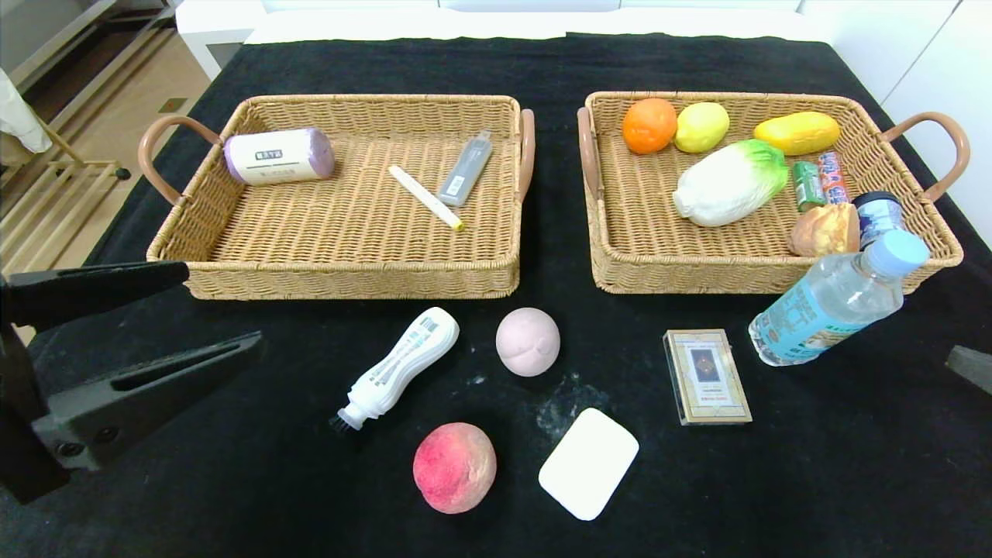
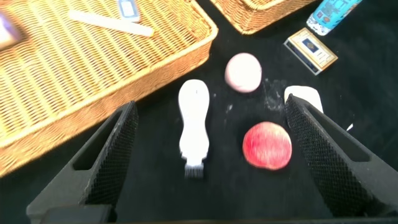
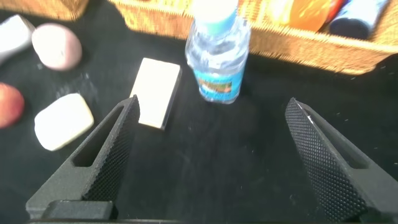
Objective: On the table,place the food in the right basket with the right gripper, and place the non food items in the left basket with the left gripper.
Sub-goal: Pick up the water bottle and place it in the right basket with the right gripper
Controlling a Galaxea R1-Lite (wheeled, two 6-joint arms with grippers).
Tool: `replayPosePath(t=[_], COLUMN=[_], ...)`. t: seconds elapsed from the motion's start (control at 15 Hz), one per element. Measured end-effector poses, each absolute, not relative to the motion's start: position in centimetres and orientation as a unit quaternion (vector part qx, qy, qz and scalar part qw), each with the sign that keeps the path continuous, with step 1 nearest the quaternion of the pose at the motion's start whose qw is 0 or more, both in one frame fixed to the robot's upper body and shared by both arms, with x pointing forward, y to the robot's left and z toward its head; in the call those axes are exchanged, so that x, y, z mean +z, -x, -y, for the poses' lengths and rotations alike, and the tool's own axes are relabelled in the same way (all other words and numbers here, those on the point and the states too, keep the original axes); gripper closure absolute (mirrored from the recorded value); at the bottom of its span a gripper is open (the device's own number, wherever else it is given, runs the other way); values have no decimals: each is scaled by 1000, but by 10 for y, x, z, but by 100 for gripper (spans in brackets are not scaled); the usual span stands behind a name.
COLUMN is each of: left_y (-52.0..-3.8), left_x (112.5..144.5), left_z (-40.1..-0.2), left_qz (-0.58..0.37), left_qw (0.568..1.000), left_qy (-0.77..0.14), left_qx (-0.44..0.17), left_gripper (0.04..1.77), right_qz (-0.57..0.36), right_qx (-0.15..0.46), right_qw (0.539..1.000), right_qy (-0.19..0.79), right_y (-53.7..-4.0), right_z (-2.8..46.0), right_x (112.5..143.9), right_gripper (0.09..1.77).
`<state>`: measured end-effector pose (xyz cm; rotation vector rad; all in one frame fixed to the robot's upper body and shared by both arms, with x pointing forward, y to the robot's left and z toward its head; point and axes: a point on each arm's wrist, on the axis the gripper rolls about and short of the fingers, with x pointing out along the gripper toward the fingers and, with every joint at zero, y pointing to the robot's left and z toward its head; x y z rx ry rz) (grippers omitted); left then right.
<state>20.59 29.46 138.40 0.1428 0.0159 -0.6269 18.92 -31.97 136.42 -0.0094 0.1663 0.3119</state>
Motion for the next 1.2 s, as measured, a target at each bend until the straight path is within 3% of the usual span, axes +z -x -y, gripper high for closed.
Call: replayPosePath(t=[0.33, 0.87, 1.2], left_y=[-227, -235, -235], left_x=[1386, 1381, 1380], left_z=[-270, -255, -255], left_qz=[-26, -33, -34], left_qw=[932, 925, 926], left_qy=[-74, -111, -112], left_qx=[-354, -361, -358], left_gripper=[9, 9, 9], right_qz=[-105, -112, -128], right_qx=[170, 179, 152], right_qw=[980, 977, 980], right_qy=[9, 10, 15], right_y=[-203, -214, -223], right_z=[314, 309, 308], right_x=[1352, 1340, 1329], right_gripper=[15, 15, 15])
